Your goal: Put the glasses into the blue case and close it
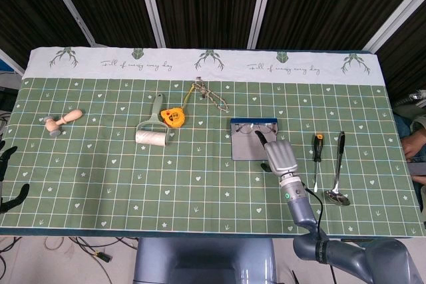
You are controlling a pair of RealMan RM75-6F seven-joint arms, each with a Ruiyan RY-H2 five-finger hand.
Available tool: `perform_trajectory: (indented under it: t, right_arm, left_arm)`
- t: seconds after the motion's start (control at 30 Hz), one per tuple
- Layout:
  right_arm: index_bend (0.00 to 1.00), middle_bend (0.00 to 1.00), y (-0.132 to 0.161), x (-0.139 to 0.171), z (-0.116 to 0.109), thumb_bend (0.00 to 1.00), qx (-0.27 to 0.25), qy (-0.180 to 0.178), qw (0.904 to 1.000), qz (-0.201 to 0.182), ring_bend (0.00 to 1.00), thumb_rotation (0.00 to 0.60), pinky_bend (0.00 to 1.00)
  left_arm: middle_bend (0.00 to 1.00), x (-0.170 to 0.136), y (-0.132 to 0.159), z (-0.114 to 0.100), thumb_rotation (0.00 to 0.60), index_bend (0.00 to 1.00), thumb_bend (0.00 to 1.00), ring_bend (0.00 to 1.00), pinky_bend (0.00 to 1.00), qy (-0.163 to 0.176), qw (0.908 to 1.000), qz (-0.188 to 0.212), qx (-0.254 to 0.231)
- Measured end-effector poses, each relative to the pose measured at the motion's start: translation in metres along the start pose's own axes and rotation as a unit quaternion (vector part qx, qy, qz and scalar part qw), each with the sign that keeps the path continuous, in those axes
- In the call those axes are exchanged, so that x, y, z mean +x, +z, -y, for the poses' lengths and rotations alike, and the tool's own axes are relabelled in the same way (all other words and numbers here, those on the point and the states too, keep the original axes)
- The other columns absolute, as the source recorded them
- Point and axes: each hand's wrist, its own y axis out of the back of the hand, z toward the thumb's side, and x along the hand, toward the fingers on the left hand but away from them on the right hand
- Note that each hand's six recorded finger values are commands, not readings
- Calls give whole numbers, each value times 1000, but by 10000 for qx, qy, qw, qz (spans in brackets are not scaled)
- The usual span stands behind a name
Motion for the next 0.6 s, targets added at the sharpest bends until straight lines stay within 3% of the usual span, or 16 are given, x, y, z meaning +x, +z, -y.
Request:
perform_trajectory:
  t: [0.3,0.43,0.6]
  right_arm:
    - [175,353,0,2,1,129,53,14,10000,-17,401,600,323]
    - [175,274,0,2,1,127,39,39,10000,4,298,600,252]
    - [175,229,0,1,1,122,38,1,10000,9,242,600,231]
  left_arm:
    - [0,0,0,0,600,97,315,0,0,21,10000,-6,13]
    - [0,0,0,-1,600,97,316,0,0,37,10000,-12,22]
    - [0,0,0,-1,600,97,315,0,0,54,10000,-11,25]
